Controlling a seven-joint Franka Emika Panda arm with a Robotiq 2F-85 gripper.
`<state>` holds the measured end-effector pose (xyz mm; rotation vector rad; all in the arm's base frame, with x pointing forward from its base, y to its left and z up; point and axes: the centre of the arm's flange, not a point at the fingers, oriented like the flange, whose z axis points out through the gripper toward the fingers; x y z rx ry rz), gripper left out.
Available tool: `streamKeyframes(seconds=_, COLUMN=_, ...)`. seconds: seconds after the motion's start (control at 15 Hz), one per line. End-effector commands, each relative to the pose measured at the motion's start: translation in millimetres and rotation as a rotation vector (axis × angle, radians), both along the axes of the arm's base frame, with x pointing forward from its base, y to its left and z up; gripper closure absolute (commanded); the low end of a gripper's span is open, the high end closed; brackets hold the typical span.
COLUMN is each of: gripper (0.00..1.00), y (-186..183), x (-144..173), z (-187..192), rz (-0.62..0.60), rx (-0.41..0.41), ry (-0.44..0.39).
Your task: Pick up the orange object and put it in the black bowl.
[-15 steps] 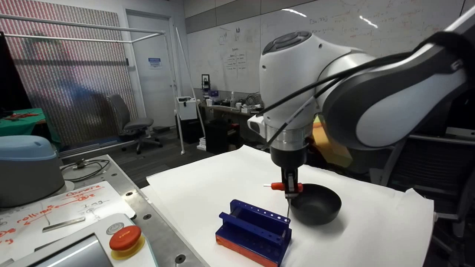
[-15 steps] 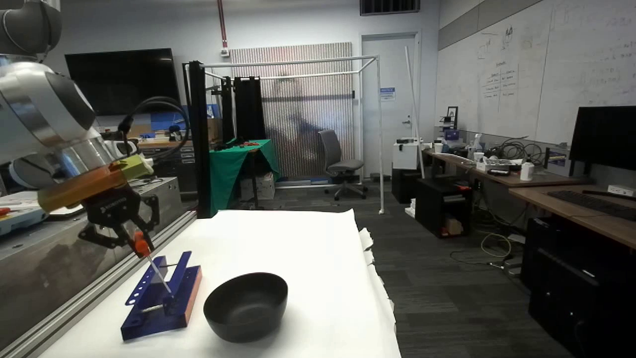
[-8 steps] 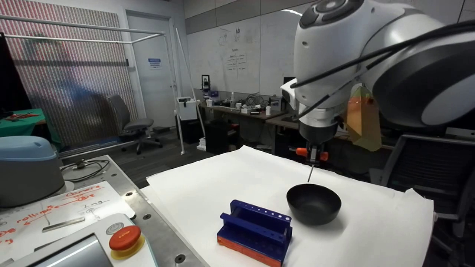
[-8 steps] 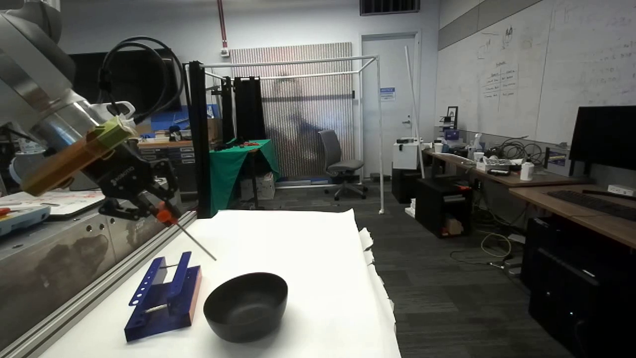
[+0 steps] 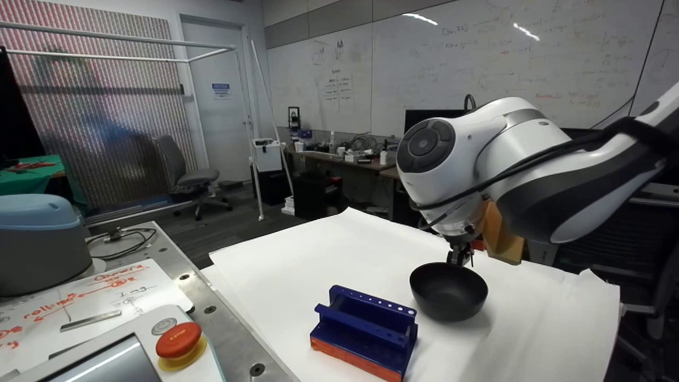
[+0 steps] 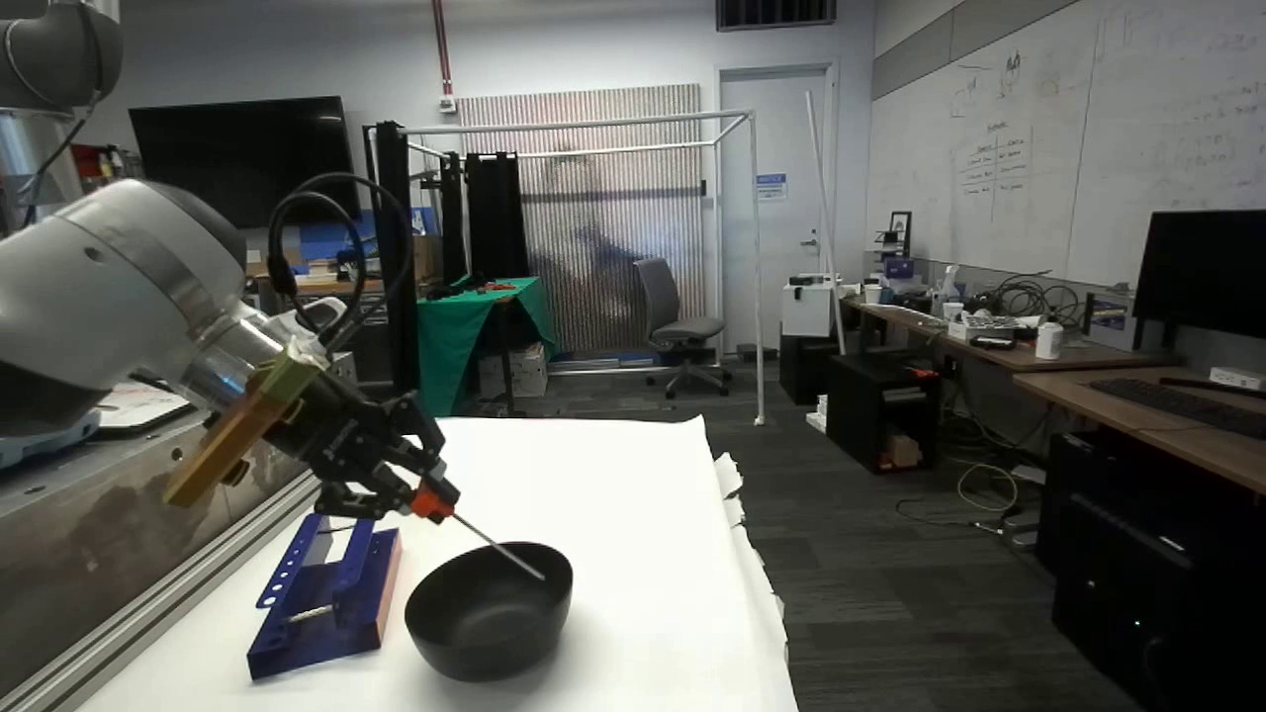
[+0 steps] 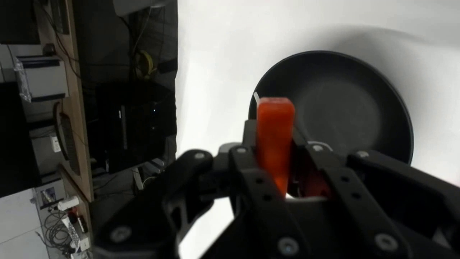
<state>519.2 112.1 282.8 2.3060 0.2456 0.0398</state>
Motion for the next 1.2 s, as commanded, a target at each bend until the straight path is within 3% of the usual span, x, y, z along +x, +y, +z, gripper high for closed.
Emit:
streamKeyframes(seconds=0.0, gripper=0.88, y=3, x=31, z=-25, rz=-0.063, rx=0.022, ry=0.067)
streamKeyframes(seconds=0.2, gripper=0.88, y=6, x=43, z=-44, rz=-0.09, rx=0.054, ry=0.076)
streamKeyframes(seconds=0.33, gripper=0.53, y=6, x=50, z=-53, rz=-0.115, rx=0.058, ry=0.086)
streamKeyframes(seconds=0.6, gripper=0.24, y=5, x=59, z=-64, rz=-0.164, rx=0.095, ry=0.109)
streamKeyframes(seconds=0.8, gripper=0.02, y=12, x=40, z=-55, rz=-0.134, rx=0.172, ry=0.171)
streamKeyframes(seconds=0.93, gripper=0.0, y=18, x=21, z=-40, rz=-0.085, rx=0.269, ry=0.211)
streamKeyframes(seconds=1.13, gripper=0.0, y=21, x=-6, z=-8, rz=-0.057, rx=0.435, ry=0.194)
